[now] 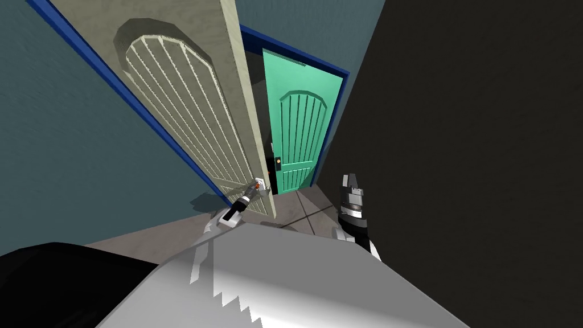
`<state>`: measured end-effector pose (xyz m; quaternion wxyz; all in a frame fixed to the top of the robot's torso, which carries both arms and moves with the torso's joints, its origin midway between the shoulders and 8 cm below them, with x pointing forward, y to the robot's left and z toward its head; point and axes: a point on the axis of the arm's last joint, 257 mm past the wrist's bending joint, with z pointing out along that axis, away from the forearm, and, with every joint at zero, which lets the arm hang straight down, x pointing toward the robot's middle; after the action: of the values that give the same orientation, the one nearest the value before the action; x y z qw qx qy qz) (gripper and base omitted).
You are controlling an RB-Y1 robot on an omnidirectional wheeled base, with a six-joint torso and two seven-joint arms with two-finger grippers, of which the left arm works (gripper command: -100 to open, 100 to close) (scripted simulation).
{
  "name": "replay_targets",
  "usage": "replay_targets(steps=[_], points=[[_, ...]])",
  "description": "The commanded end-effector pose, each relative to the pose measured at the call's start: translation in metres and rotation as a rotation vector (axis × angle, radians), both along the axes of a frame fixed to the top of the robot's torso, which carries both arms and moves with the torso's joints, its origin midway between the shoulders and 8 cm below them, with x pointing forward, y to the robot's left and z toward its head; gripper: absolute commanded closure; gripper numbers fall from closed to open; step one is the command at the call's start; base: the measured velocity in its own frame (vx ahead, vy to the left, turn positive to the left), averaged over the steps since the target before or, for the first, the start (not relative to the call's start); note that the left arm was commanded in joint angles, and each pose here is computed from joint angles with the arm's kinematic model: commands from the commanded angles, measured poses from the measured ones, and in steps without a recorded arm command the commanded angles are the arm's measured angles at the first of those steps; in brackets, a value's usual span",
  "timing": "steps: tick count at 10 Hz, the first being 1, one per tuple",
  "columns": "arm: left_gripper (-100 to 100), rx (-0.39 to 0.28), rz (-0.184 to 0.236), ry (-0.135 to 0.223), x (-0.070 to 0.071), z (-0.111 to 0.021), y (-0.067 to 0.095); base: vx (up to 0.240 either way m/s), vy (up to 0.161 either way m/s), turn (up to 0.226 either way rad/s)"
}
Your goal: Pull the door open
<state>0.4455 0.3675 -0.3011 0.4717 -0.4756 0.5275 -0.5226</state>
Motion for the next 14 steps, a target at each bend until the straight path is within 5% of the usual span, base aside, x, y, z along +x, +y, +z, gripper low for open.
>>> replay_targets(steps=[1, 8, 14], points=[[100, 0.001, -0.020, -0.004, -0.008, 0.001, 0.002, -0.175, 0.080, -0.140], [100, -0.001, -0.102, -0.009, -0.041, 0.005, 0.006, -0.203, 0.109, -0.133], [100, -0.002, -0.147, -0.007, -0.056, 0.003, 0.006, -0.176, 0.095, -0.127]])
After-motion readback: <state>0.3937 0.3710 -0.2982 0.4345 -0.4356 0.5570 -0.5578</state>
